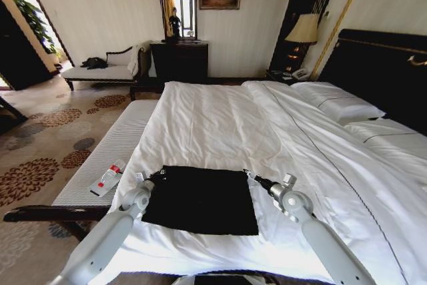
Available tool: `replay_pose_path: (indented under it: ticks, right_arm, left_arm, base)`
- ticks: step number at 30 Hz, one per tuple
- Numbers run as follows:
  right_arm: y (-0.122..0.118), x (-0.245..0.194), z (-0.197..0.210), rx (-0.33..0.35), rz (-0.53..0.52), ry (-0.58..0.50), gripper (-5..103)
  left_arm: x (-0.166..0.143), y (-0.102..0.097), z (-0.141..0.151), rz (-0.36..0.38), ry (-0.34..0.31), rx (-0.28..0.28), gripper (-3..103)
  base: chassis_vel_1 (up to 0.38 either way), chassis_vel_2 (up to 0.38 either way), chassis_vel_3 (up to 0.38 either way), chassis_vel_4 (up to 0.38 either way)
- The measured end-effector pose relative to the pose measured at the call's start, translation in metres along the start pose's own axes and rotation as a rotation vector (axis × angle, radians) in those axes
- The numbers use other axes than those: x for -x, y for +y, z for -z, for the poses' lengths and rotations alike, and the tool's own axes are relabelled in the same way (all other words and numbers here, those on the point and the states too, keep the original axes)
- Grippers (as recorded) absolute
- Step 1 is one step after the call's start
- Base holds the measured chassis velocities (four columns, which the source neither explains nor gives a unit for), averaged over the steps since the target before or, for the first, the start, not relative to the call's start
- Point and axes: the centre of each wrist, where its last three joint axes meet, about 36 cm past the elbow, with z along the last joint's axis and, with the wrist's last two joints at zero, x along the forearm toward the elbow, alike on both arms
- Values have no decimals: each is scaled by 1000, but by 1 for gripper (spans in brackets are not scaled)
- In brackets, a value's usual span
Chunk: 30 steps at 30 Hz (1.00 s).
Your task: Fold the clothes on the bed.
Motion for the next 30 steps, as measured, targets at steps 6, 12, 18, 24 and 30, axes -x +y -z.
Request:
replay_pose_path:
  ticks: [6,12,18,24,30]
  right_arm:
    - [-2,6,-8,23,-2,12,100]
    - [2,12,-16,41,12,20,96]
    - [6,14,-22,58,22,24,74]
    - [12,12,-23,58,37,27,52]
    - [15,10,-23,54,41,27,30]
  left_arm:
    - [-1,-1,-3,1,1,-3,0]
    - [-1,-3,-7,0,7,6,0]
    - [-1,-3,-8,-1,10,9,0]
    - [-1,-5,-9,-3,9,8,0]
    - [-2,-6,-10,-3,7,10,0]
  base:
    - [0,0,0,0]
    - [0,0,0,0]
    - [0,0,0,0]
    - [0,0,0,0]
    - [0,0,0,0]
